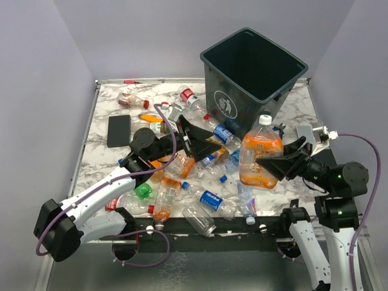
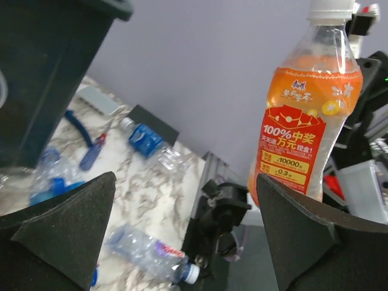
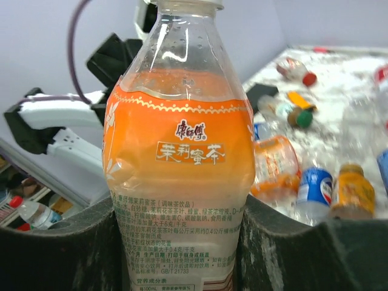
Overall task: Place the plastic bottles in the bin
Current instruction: Pick up the plastic bottle at the center of the board, then place the plastic bottle in the trash bin.
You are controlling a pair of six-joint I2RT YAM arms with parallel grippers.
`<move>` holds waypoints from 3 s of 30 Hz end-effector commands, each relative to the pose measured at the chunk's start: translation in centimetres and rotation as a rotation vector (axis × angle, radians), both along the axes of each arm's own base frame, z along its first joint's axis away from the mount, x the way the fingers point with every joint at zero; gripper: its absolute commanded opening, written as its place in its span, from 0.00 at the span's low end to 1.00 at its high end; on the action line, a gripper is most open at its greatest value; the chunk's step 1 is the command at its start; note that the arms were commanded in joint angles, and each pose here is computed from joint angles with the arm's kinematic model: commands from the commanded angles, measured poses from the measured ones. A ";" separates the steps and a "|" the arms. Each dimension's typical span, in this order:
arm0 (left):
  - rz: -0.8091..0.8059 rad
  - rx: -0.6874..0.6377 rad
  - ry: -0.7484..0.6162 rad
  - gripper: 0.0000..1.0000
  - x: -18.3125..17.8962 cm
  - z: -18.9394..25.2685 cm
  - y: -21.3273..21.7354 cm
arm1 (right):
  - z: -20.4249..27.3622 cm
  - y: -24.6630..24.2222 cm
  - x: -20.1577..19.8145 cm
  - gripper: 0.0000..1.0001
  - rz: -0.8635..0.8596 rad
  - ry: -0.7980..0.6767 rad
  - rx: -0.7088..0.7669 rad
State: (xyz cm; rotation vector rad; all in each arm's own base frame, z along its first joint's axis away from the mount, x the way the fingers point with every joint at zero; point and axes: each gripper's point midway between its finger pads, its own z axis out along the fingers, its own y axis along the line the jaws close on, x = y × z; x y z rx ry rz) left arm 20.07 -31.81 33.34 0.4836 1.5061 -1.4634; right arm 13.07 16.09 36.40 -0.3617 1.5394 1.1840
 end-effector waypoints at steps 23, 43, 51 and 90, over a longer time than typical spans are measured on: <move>-0.038 -0.129 -0.292 0.99 -2.2 10.7 -2.1 | 10.9 9.1 5.4 0.43 0.264 -0.219 0.087; -0.055 -0.069 -0.326 0.42 -2.8 8.1 -1.9 | 9.6 9.6 6.3 1.00 0.246 -0.144 0.061; -0.007 0.023 -0.394 0.38 -2.2 5.6 -1.2 | 14.1 7.1 5.6 1.00 0.116 -0.199 -0.052; 0.144 0.080 -0.408 0.99 -0.9 3.7 1.1 | 12.4 10.7 9.2 0.20 -0.001 -0.013 -0.260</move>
